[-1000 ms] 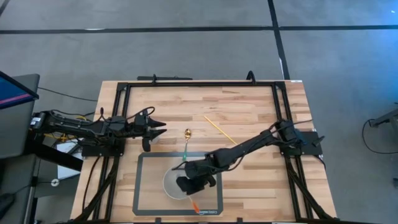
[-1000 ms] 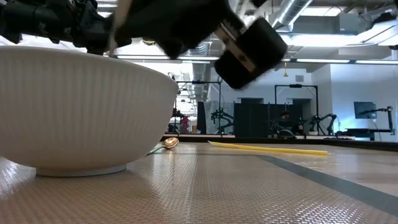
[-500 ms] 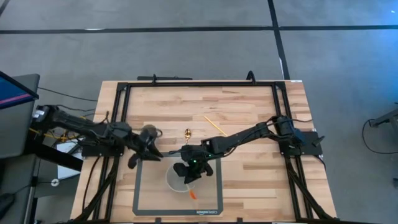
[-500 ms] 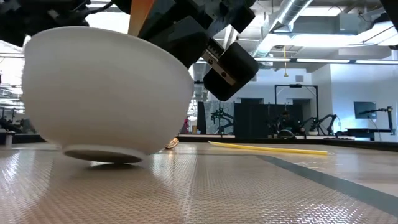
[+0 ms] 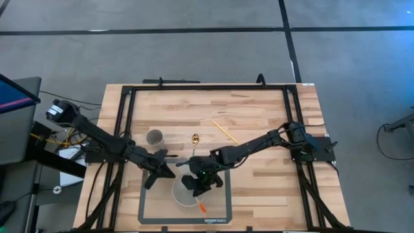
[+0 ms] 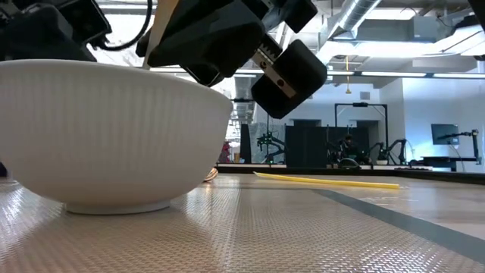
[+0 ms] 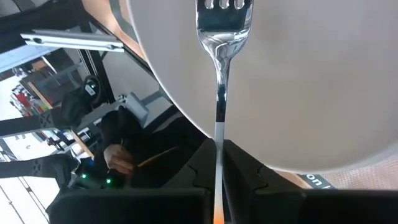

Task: Pick & Place Utensil
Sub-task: Put the orange fork into the white bowl

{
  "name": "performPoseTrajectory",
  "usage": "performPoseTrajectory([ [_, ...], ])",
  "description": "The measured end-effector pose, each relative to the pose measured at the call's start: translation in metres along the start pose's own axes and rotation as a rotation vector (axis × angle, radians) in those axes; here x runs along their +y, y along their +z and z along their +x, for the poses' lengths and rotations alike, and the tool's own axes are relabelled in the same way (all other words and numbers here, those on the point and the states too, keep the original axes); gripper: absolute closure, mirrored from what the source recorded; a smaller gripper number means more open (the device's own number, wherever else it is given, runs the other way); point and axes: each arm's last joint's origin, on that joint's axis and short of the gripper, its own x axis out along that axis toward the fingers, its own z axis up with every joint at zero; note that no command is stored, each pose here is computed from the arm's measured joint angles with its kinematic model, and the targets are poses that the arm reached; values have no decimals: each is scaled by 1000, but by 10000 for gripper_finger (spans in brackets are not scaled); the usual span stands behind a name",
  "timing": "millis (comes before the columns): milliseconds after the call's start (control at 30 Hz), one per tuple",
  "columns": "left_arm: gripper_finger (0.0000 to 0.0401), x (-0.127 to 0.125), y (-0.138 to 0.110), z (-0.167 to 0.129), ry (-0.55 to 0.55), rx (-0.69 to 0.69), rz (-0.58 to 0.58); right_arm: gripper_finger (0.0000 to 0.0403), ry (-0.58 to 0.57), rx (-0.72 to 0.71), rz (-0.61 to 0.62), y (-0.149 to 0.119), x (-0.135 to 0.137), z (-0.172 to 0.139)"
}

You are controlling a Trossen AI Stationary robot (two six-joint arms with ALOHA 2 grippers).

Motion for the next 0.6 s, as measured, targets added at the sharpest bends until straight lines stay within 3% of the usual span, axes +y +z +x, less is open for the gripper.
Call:
performPoseTrajectory([
  [600, 394, 5, -22, 27, 69, 6, -35, 392, -4, 32, -59, -5, 0, 2],
])
